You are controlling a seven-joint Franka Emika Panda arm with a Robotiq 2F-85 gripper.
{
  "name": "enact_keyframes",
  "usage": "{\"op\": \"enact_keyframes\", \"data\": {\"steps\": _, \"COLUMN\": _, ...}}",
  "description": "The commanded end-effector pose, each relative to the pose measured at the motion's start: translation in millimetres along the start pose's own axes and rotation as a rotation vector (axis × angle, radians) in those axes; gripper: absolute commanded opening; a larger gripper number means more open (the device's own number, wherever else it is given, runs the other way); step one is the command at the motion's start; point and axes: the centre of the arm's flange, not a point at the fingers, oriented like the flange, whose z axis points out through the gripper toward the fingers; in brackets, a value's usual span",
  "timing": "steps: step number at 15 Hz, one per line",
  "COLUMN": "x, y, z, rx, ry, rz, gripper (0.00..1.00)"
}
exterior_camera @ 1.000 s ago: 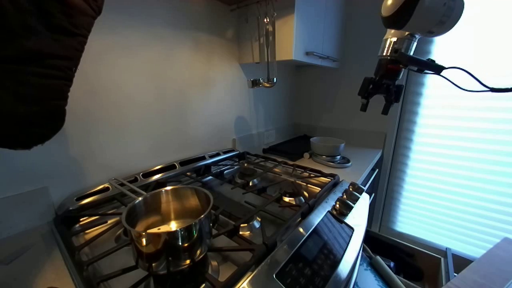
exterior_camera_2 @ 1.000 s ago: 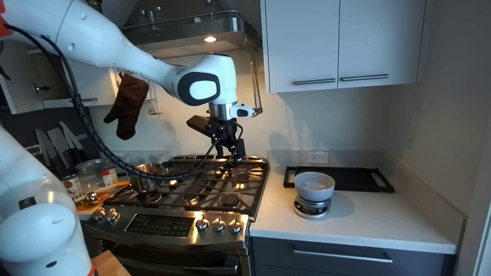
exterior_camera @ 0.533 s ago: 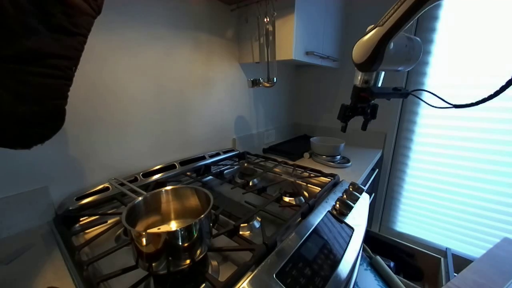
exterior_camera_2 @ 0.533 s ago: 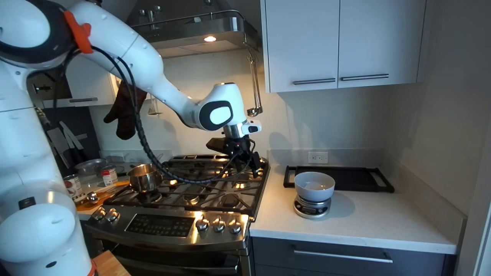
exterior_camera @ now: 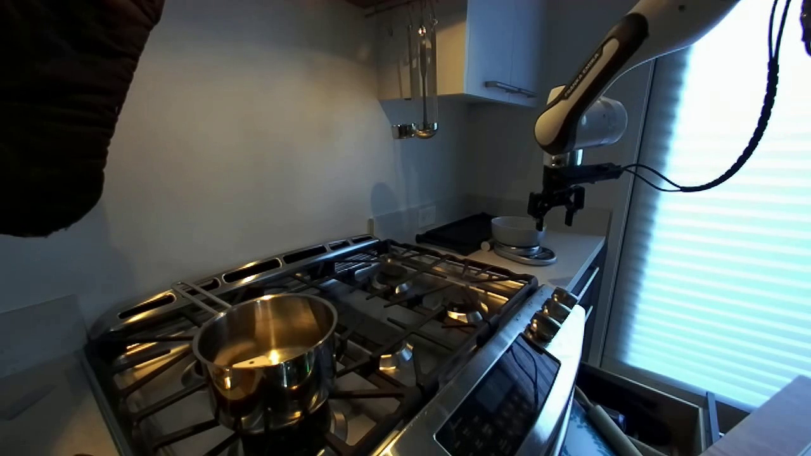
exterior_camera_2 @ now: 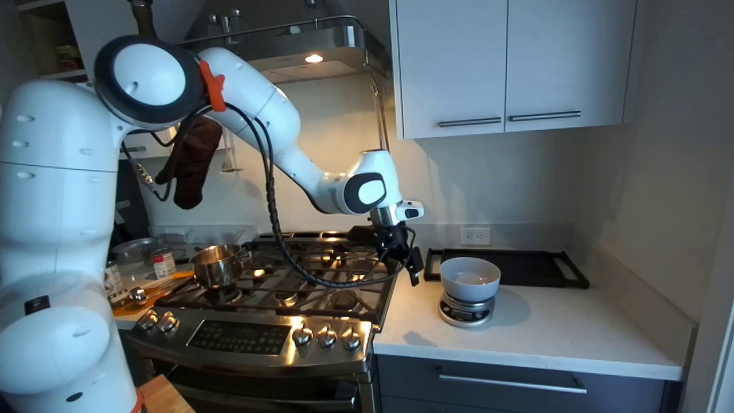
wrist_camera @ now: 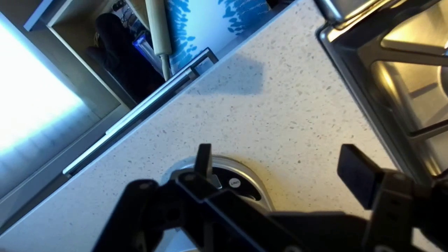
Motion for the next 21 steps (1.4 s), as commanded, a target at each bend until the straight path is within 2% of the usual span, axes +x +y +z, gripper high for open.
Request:
{"op": "enact_keyframes", "data": {"steps": 1, "x": 42, "y": -1, "z": 24, "rx": -0.02, "ry": -0.075, "rz": 0.013, "gripper": 0.62}}
{"op": "enact_keyframes", "data": {"steps": 8, "x": 83, "y": -5, "z": 57, "rx": -0.052, "ry": -0.163, "rz": 0.042, "gripper": 0.06}}
{"op": "enact_keyframes", "data": {"steps": 9, "x": 87, "y": -4, "z": 60, "rx": -0.05, "ry": -0.173, "rz": 0.059, "gripper": 0.01}}
{"op": "enact_keyframes", "data": {"steps": 13, "x": 104, "y": 3, "z": 75, "rx": -0.068, "ry": -0.165, "rz": 0.12, "gripper": 0.0}}
{"op": "enact_keyframes", "data": {"steps": 18, "x": 108, "y": 14, "z": 94, "rx": -0.076, "ry": -0.183, "rz": 0.188, "gripper": 0.0}}
{"op": "enact_keyframes", "data": {"steps": 19, "x": 98, "y": 10, "z": 85, "rx": -0.085, "ry": -0.15, "rz": 0.145, "gripper": 0.01}}
{"op": "enact_keyframes", "data": {"steps": 21, "x": 99, "y": 12, "z": 90, "rx": -0.087, "ry": -0.164, "rz": 0.158, "gripper": 0.01}}
